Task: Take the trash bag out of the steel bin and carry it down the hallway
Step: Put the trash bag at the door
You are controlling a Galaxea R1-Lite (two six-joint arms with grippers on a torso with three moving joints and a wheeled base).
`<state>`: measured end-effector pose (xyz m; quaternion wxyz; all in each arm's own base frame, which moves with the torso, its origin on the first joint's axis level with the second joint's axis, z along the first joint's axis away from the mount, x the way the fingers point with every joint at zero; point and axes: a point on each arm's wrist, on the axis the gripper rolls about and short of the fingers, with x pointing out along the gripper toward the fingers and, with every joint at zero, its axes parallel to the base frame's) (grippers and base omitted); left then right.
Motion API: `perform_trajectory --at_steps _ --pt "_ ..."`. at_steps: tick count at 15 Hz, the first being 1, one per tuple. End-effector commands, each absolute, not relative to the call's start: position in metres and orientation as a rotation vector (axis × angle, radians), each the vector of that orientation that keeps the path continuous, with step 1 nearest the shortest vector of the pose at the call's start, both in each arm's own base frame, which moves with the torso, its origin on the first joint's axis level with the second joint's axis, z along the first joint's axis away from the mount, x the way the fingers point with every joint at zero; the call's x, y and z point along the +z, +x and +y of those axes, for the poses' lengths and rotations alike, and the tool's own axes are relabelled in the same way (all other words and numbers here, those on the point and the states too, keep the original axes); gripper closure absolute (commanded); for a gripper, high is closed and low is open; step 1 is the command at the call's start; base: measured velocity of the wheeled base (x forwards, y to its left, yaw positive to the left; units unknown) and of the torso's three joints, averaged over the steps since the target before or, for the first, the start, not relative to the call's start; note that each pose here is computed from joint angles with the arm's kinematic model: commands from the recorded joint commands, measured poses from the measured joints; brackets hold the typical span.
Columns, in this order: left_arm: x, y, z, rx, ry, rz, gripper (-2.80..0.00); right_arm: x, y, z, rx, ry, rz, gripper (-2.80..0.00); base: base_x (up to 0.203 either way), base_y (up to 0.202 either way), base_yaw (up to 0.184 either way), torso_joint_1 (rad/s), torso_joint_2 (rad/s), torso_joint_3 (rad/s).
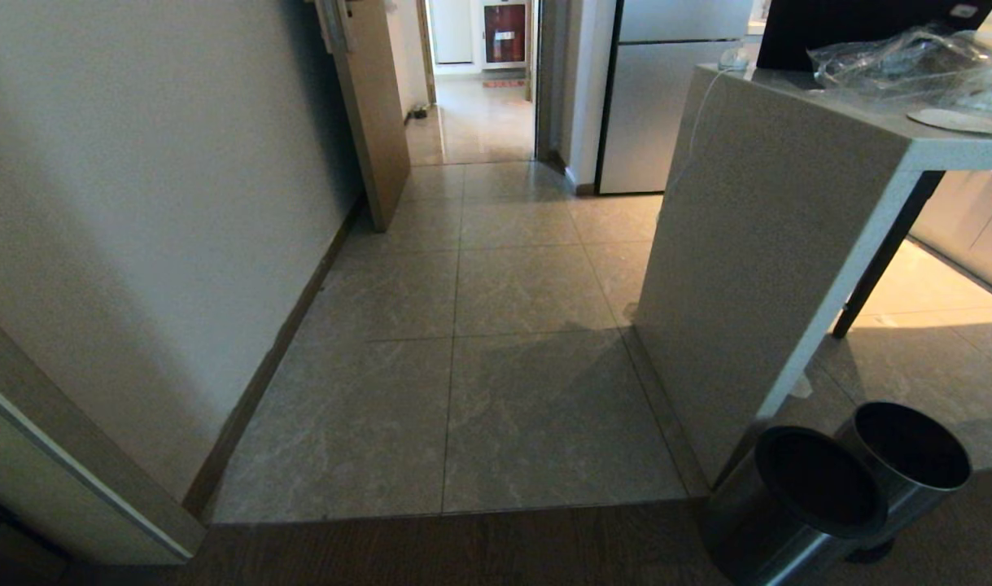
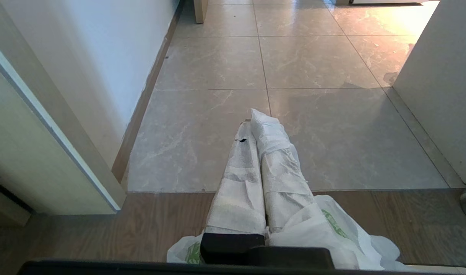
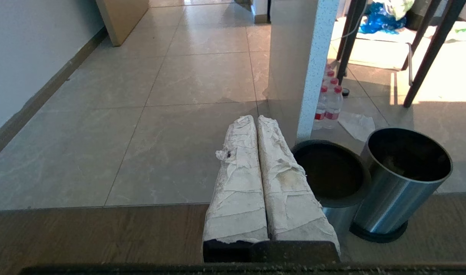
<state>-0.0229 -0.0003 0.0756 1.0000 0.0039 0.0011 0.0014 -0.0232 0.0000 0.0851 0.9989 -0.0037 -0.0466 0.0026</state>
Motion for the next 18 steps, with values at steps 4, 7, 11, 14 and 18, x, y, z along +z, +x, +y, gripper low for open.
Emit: perform_trajectory --at_steps 4,7,11,14,18 --pt "0.0755 -0.0229 -0.0003 0.003 0.008 0.003 0.00 0.0748 -0.0203 0.0001 0.006 -0.005 -0.057 0.00 0.000 0.000 0.000 0.000 0.00 0.000" --pt "0.0755 -0.0228 -0.0003 0.003 0.008 0.005 0.00 0.0748 -0.0203 0.0001 0.006 -0.005 -0.057 0.00 0.000 0.000 0.000 0.000 0.00 0.000" --pt "0.0756 -0.0228 -0.0003 0.003 0.007 0.003 0.00 0.0748 -0.0203 0.0001 0.006 -0.005 -0.057 0.00 0.000 0.000 0.000 0.000 0.00 0.000" --pt "0.0756 -0.0228 -0.0003 0.003 0.006 0.003 0.00 0.0748 -0.0203 0.0001 0.006 -0.003 -0.057 0.00 0.000 0.000 0.000 0.000 0.00 0.000" --pt "0.0755 -0.0228 -0.0003 0.002 0.004 0.004 0.00 0.0748 -0.0203 0.0001 0.006 -0.008 -0.057 0.00 0.132 0.000 0.000 -0.002 0.00 0.000"
